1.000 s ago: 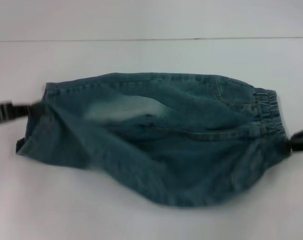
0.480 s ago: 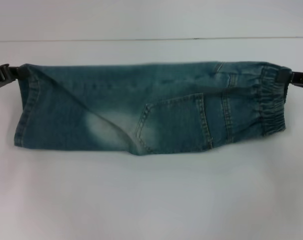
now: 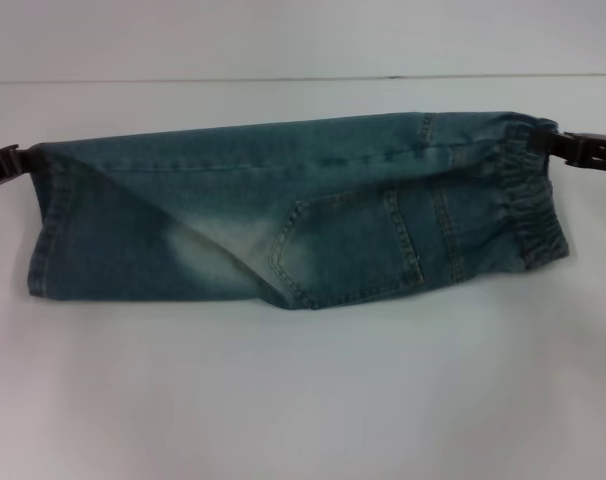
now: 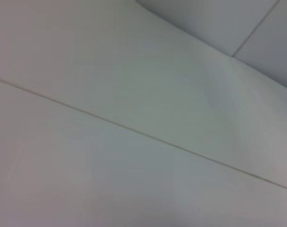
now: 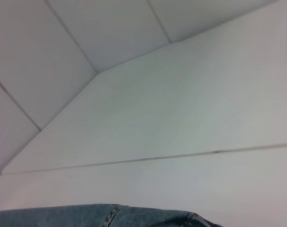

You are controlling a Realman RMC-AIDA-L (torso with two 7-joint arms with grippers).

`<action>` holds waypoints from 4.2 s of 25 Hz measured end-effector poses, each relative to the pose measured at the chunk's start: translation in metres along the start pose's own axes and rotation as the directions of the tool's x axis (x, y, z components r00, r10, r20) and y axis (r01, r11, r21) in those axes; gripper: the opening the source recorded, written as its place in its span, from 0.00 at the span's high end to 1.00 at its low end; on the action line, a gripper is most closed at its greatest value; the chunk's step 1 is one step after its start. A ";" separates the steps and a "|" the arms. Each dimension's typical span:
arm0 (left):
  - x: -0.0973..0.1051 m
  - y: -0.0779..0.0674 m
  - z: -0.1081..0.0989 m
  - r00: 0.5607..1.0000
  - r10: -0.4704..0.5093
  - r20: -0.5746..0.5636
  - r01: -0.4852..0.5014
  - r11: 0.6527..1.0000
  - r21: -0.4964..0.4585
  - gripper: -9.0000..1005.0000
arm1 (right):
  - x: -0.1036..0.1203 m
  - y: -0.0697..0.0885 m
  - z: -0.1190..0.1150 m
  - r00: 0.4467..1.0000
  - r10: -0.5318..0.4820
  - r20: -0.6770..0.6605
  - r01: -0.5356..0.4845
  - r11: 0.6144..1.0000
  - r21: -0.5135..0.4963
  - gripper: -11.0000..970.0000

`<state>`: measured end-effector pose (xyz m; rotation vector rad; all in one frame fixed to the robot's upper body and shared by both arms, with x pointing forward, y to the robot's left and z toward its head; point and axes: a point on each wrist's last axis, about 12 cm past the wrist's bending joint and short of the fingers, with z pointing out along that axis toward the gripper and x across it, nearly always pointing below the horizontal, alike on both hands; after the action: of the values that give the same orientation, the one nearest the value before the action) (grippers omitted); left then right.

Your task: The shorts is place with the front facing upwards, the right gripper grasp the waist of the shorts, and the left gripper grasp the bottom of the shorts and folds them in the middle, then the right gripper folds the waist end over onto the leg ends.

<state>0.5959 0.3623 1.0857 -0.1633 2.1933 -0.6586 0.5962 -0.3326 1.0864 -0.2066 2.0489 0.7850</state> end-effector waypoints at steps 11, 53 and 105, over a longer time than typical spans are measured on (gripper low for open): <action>0.004 -0.002 0.003 0.999 0.035 -0.008 -0.035 0.999 -0.003 0.98 | -0.015 0.008 0.017 0.994 -0.108 -0.025 0.108 0.994 -0.006 0.81; 0.052 -0.033 -0.033 0.975 0.194 0.105 -0.220 0.878 0.425 0.05 | -0.066 0.058 0.025 0.635 -0.261 -0.727 0.384 0.923 0.004 0.03; 0.050 -0.077 -0.006 0.945 0.267 0.190 -0.328 0.784 0.527 0.12 | -0.066 0.049 0.001 0.770 -0.296 -0.565 0.262 0.954 -0.142 0.87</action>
<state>0.5505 0.2829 1.0940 0.4383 1.7834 -1.0419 0.6139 -0.3036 1.1614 -0.8614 2.4833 0.6349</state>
